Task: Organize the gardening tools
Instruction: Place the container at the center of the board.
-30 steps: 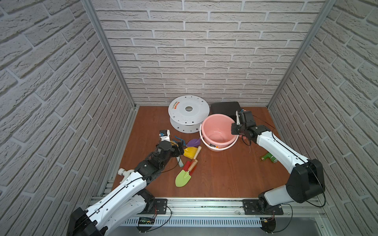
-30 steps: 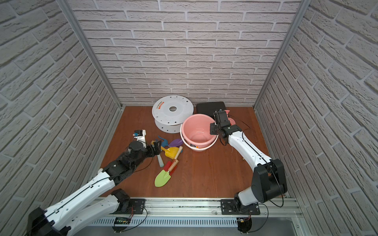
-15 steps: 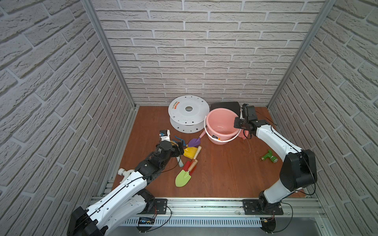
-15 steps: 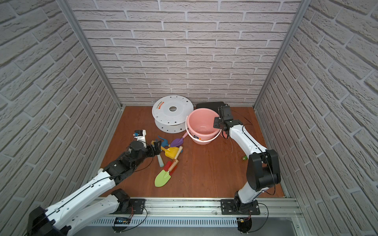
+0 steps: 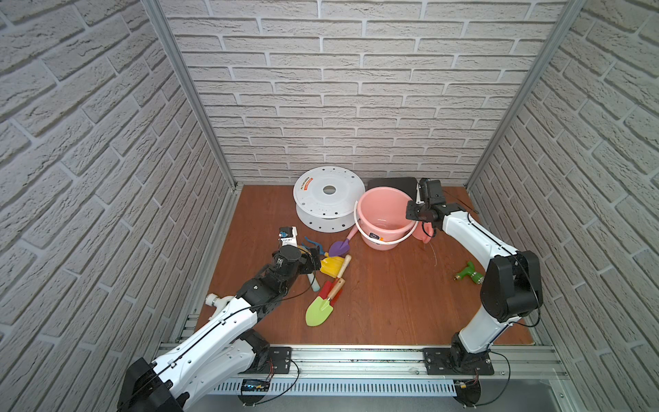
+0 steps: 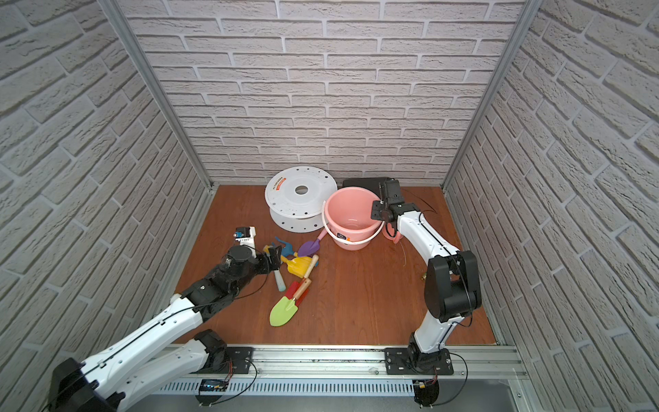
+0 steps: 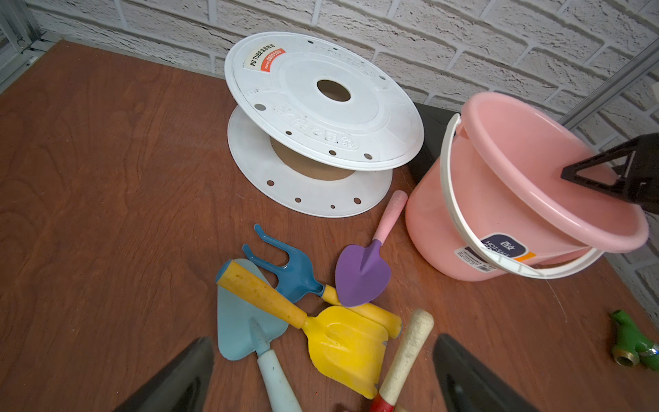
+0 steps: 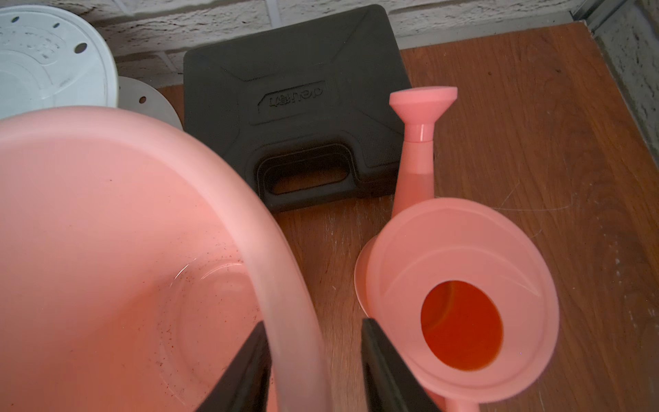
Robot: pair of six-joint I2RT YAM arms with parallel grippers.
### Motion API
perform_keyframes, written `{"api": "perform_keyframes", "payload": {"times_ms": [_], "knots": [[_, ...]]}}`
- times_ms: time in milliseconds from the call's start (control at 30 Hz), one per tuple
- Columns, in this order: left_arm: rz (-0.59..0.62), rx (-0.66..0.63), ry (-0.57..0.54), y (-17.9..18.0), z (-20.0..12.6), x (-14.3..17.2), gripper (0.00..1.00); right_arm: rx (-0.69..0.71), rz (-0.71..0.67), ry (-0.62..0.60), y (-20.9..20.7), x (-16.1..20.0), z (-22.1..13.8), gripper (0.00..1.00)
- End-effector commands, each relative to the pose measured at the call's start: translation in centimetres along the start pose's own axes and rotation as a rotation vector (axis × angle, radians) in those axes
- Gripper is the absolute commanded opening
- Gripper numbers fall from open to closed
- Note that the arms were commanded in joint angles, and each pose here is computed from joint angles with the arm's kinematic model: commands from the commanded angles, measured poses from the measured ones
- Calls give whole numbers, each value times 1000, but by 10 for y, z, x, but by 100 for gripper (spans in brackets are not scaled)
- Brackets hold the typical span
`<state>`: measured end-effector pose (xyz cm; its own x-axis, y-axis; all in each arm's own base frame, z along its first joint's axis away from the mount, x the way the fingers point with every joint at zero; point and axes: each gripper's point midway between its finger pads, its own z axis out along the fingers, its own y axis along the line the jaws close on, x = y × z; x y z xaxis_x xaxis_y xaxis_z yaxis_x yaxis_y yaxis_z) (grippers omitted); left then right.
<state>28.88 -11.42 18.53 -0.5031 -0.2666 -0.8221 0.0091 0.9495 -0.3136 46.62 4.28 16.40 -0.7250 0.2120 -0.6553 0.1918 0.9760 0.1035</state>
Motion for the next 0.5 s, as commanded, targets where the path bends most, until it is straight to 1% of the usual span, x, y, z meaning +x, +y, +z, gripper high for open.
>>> {"api": "perform_keyframes", "payload": {"times_ms": [0,100,200,233,367,467], "knots": [[7,-1,-17,-2,0,-4,98,0,-3,-47,-5,-12,-24,52],[11,-3,-14,-2,1,-3,98,-27,1,-84,-5,-15,-46,56],[13,-3,-9,-2,2,-3,98,-91,24,-148,0,-18,-76,63],[14,-5,-9,-2,2,-3,98,-125,31,-167,4,-17,-85,64],[22,-13,2,-1,5,0,98,-218,26,-203,20,-4,-114,67],[34,-20,16,0,9,4,98,-235,19,-191,21,17,-124,67]]}}
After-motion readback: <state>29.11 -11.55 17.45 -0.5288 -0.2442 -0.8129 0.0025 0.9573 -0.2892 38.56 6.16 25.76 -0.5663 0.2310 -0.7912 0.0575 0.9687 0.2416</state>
